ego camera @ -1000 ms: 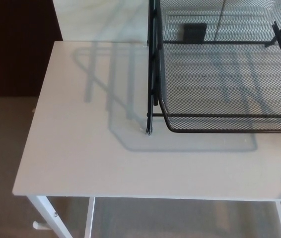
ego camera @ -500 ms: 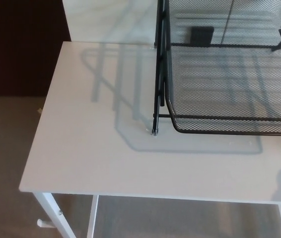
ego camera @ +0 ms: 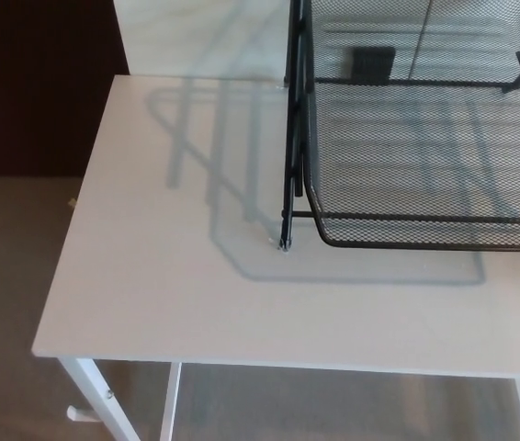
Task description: The robot walks towards a desk on which a file tray is kept in the middle and a cube is kept to its right. The robot lifts the cube using its right hand and places it on the file tray.
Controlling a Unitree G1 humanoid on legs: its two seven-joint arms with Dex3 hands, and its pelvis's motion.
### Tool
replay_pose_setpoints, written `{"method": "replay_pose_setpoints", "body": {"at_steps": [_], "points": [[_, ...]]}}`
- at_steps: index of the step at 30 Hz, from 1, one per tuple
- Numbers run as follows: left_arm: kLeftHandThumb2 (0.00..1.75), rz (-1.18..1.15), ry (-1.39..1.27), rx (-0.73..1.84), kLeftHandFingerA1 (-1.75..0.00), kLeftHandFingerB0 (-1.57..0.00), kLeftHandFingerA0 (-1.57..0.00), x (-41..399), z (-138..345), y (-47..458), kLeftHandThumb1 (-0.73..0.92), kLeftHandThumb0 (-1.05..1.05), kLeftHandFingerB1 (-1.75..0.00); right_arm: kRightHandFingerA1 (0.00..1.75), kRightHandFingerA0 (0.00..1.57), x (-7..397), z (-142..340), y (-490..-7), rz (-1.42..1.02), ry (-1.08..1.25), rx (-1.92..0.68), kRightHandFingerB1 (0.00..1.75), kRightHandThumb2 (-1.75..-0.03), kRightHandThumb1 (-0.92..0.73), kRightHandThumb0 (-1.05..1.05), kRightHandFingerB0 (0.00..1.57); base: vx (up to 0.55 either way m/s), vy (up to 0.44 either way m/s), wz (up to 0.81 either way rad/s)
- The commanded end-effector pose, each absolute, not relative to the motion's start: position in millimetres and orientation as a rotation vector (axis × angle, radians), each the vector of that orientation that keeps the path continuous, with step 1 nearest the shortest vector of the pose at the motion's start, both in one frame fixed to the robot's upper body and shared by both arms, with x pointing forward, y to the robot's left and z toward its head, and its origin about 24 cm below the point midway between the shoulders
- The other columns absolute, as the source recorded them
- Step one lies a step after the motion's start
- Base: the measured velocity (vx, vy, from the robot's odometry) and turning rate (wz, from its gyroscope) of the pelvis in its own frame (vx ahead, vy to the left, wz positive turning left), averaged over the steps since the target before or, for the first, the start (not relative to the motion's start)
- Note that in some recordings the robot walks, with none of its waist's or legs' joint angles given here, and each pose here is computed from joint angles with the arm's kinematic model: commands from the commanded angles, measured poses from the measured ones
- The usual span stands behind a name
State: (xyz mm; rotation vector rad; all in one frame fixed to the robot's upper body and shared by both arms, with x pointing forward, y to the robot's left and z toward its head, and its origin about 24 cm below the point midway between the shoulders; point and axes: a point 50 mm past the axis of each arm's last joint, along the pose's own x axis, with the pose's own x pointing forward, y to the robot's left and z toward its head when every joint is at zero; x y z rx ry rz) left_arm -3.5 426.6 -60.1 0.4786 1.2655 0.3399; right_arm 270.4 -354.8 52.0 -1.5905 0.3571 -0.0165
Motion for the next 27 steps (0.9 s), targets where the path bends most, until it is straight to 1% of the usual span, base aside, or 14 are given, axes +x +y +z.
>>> {"method": "replay_pose_setpoints", "body": {"at_steps": [1,2,3,8,9,12,14,16,18,19,20,21,22,27], "points": [[1.29,0.322,1.247,0.563,-0.93,-0.25,-0.62,0,-51,434,0.68,-0.92,-0.72,1.66,0.76,250,61,-370,-0.133,0.224,-1.342,1.43,-0.83,-0.76,-0.22,0.62,0.00,0.000,0.00],[0.82,0.315,1.245,0.577,-0.94,-0.31,-0.47,0,-51,434,0.90,-0.99,-0.80,1.62,0.79,254,71,-372,-0.144,0.214,-1.324,1.37,-0.77,-0.76,-0.17,0.64,0.00,0.000,0.00],[1.29,0.317,1.241,0.569,-0.92,-0.25,-0.59,1,-51,435,0.69,-0.91,-0.72,1.57,0.81,256,80,-374,-0.145,0.184,-1.328,1.25,-0.77,-0.76,-0.16,0.72,0.00,0.000,0.00],[1.14,0.320,1.234,0.557,-0.90,-0.28,-0.49,2,-50,435,0.66,-1.03,-0.76,1.58,0.88,261,118,-381,-0.252,0.057,-1.259,1.20,-0.81,-0.68,-0.14,0.81,0.00,0.000,0.00],[0.80,0.311,1.235,0.555,-1.02,-0.23,-0.45,2,-49,435,0.89,-1.01,-0.85,1.52,0.82,261,135,-384,-0.279,0.026,-1.248,1.13,-0.85,-0.67,-0.13,0.79,0.00,0.000,0.00],[1.28,0.336,1.229,0.530,-0.95,-0.24,-0.62,-1,-50,435,0.66,-0.93,-0.72,1.54,0.83,262,159,-385,-0.304,-0.075,-1.172,1.21,-0.84,-0.66,-0.09,0.80,0.00,0.000,0.00],[0.79,0.333,1.229,0.527,-1.04,-0.25,-0.47,-1,-50,434,0.88,-1.02,-0.88,1.58,0.83,262,177,-387,-0.342,-0.153,-1.141,1.32,-0.92,-0.58,-0.12,0.79,0.00,0.000,0.00],[1.29,0.324,1.225,0.535,-0.95,-0.25,-0.61,-1,-49,435,0.68,-0.93,-0.74,1.58,0.82,263,188,-386,-0.392,-0.169,-1.138,1.32,-0.90,-0.60,-0.16,0.77,0.00,0.000,0.00],[0.77,0.327,1.216,0.527,-1.02,-0.26,-0.45,-1,-49,435,0.90,-1.04,-0.86,1.67,0.82,262,209,-380,-0.420,-0.217,-1.138,1.42,-1.01,-0.56,-0.11,0.73,0.00,0.000,0.00],[1.31,0.316,1.213,0.547,-0.93,-0.24,-0.59,-2,-48,435,0.69,-0.94,-0.72,1.68,0.83,261,228,-373,-0.437,-0.278,-1.121,1.42,-1.02,-0.55,-0.07,0.73,0.00,0.000,0.00],[1.31,0.304,1.219,0.574,-0.93,-0.24,-0.59,-3,-47,435,0.69,-0.94,-0.72,1.68,0.83,260,234,-369,-0.440,-0.311,-1.115,1.42,-1.02,-0.55,-0.07,0.73,0.00,0.000,0.00],[0.80,0.311,1.222,0.567,-0.97,-0.30,-0.45,-4,-47,436,0.92,-1.03,-0.83,1.71,0.86,260,238,-366,-0.441,-0.324,-1.115,1.44,-1.02,-0.55,-0.08,0.72,0.00,0.000,0.00],[1.30,0.321,1.222,0.553,-0.94,-0.25,-0.58,-5,-47,436,0.69,-0.94,-0.73,1.71,0.86,259,248,-361,-0.434,-0.386,-1.105,1.47,-1.08,-0.51,-0.04,0.80,0.00,0.000,0.00],[0.81,0.354,1.228,0.527,-1.09,-0.29,-0.49,-5,-46,438,0.85,-1.02,-0.91,1.75,0.87,264,287,-324,-0.356,-0.591,-1.050,1.61,-1.05,-0.55,-0.18,0.73,0.00,0.000,0.00]]}}
